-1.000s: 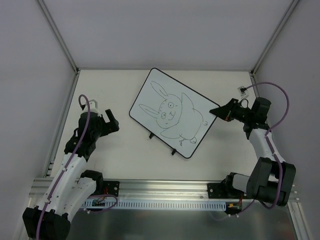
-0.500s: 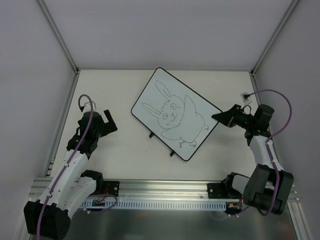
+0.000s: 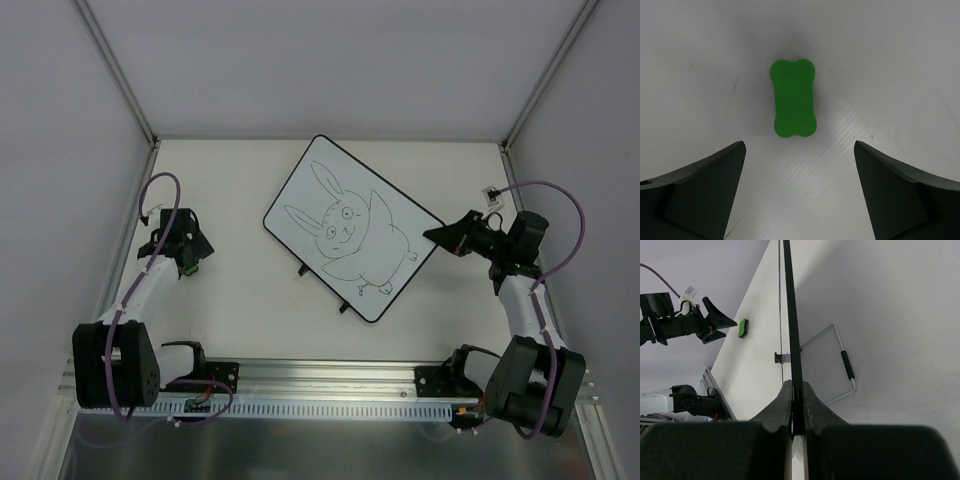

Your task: Erase the whiteboard

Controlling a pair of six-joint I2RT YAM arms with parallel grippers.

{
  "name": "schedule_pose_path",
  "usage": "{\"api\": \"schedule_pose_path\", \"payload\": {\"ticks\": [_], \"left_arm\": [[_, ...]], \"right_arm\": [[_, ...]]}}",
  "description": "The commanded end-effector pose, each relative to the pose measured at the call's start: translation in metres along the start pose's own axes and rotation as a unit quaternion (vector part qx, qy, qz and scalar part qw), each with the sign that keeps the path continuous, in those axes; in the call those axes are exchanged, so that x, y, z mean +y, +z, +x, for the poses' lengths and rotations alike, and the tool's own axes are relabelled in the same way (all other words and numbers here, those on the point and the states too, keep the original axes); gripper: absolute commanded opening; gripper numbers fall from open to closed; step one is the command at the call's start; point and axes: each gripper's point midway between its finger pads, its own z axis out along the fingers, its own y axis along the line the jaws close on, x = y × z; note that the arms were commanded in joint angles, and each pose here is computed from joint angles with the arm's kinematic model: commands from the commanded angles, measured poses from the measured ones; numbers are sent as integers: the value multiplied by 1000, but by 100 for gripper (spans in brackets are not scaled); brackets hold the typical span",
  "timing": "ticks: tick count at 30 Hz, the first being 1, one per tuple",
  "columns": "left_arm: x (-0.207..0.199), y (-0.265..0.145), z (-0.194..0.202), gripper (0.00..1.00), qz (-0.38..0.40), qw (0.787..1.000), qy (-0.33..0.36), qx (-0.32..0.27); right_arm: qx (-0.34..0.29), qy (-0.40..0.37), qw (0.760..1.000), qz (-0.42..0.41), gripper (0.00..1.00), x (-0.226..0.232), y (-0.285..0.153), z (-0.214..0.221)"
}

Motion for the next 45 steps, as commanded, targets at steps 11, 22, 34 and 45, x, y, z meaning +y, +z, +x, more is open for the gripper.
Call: {"api": "schedule_pose_path", "payload": {"ticks": [11,22,34,45], "left_arm": [[3,39,-13,75,-33,998,-21,57],[-3,50,-7,62,-27,997,-12,78],[1,58,-5,52,-40,996,6,85],[3,62,-14,57,-35,996,-2,80]], "right_arm": [[-37,-87,994,61,0,-25,-1,-17],[-37,-88,994,59,0,-25,0,-17],[-33,-87,994,60,0,-27,1,-14],[-34,-90,993,63,0,-28,2,-15]]}}
